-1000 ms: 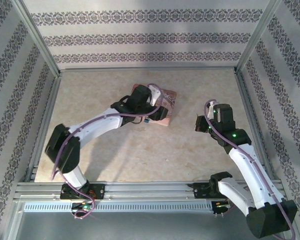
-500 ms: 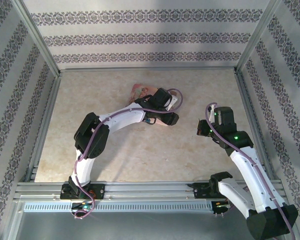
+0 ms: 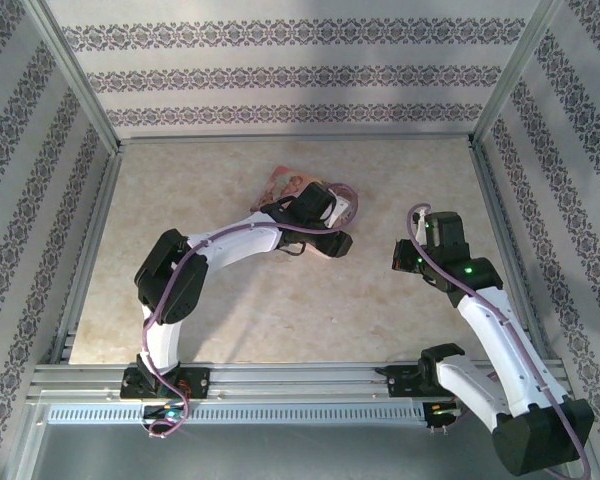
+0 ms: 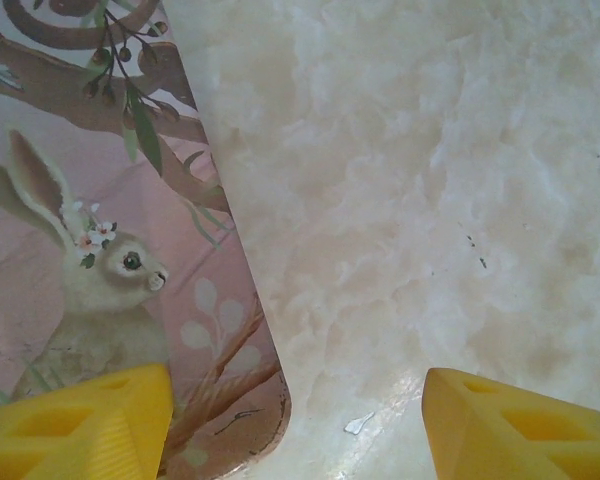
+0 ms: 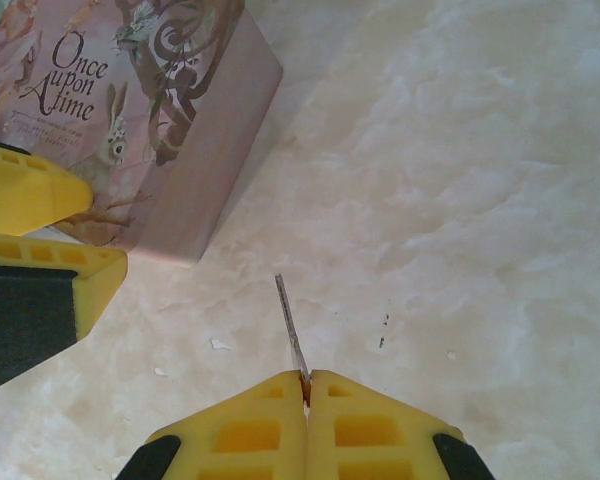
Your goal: Unlock the padlock with the key
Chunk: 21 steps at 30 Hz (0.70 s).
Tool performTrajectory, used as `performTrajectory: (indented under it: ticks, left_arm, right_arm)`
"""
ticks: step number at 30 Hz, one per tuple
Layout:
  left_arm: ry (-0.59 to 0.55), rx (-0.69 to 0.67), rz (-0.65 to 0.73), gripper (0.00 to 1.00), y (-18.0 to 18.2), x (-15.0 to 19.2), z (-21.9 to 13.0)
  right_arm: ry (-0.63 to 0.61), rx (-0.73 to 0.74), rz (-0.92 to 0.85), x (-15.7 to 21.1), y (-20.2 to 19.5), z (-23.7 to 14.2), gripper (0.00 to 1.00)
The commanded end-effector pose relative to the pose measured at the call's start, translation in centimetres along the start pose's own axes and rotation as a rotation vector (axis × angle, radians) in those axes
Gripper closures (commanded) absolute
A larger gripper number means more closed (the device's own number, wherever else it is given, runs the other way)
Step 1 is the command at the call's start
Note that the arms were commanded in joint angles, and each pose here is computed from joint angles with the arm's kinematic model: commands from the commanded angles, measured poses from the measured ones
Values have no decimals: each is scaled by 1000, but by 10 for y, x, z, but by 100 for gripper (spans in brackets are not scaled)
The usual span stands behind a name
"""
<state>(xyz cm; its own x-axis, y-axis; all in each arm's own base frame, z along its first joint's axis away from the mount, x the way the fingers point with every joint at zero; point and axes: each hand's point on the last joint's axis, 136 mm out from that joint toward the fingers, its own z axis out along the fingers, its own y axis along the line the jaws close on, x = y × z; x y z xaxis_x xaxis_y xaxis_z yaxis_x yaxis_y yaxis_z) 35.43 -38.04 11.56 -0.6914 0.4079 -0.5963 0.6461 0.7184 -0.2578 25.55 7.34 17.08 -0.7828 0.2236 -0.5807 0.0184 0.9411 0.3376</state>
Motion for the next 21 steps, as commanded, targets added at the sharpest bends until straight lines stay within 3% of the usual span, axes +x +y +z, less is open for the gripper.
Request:
performTrajectory:
  ticks: [1, 7, 13, 18, 21]
  left_arm:
    - [32, 22, -24, 33, -7, 9, -1]
    - [-20, 55, -27, 33, -16, -3, -10]
    - [-194, 39, 7, 30, -21, -33, -58]
    - [-330, -43, 9, 22, -5, -33, -102]
    - [-395, -118, 0, 12, 11, -20, -123]
  right_arm:
    - [-28, -28, -7, -10, 6, -2, 100]
    - [-30, -36, -25, -17, 9, 2, 100]
    - [-40, -151, -20, -34, 34, 7, 100]
    - [-18, -250, -29, -38, 63, 22, 100]
    - [19, -280, -70, -36, 83, 33, 100]
